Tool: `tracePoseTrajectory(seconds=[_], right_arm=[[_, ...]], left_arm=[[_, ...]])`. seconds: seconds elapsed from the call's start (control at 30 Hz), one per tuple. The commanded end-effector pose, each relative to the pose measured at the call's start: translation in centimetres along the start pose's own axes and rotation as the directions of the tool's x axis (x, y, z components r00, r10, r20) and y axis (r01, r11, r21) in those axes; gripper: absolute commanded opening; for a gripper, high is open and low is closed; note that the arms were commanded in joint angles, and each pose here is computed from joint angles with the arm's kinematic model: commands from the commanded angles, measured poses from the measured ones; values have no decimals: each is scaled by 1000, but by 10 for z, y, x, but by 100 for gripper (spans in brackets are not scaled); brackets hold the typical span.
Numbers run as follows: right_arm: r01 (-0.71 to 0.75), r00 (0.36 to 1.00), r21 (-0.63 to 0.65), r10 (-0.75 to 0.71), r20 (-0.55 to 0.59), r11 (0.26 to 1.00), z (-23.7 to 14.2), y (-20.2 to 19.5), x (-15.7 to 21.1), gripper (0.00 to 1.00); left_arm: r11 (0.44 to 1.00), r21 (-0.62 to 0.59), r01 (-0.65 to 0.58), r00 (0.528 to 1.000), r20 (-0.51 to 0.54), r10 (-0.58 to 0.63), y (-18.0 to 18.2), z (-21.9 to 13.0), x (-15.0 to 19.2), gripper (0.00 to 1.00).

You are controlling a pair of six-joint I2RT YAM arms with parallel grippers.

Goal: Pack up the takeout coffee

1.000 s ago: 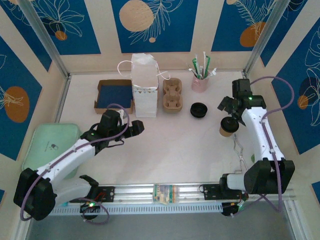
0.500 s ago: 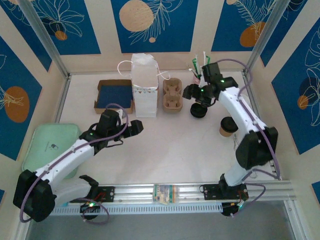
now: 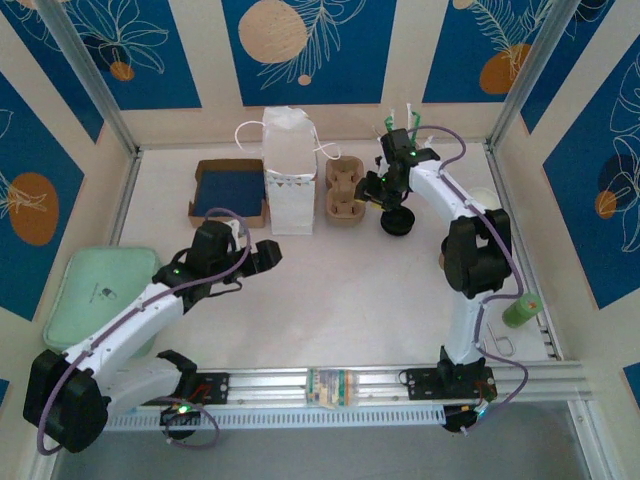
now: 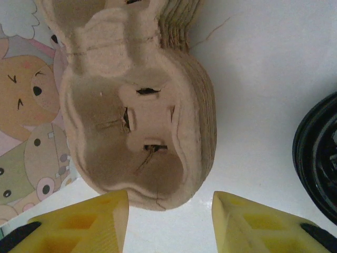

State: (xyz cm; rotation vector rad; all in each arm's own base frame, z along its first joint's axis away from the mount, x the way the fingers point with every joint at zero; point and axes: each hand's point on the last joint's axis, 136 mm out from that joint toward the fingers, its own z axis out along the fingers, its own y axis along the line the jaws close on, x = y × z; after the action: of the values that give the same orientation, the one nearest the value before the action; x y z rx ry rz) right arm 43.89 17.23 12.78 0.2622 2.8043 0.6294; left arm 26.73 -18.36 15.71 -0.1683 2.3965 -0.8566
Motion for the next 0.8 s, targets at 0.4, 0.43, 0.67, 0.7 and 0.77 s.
tracePoseTrajectory(seconds=[0.4,0.43,0.67,0.7,0.77], right_arm=[[-5,1000,5,5,-7,1000,18,2,-12,43],[-7,1000,3,7,-8,1000,19,2,-12,43],[-15,1000,-15,15,-19,1000,25,4,-10,40],[-17,1000,-19,17,-20,1000,25,5,-10,39],[-19,1000,-23,19,-21,1000,25,6,-11,38]], left_arm=[[1000,-13,26,1000,-4,-26,10,-2,3,90],[1000,-11,25,1000,-4,-25,9,-2,3,90],[999,-17,27,1000,-5,-27,12,-2,3,90],[999,-17,27,1000,-5,-27,12,-2,3,90],[999,-18,31,1000,-5,-31,13,-1,3,90]])
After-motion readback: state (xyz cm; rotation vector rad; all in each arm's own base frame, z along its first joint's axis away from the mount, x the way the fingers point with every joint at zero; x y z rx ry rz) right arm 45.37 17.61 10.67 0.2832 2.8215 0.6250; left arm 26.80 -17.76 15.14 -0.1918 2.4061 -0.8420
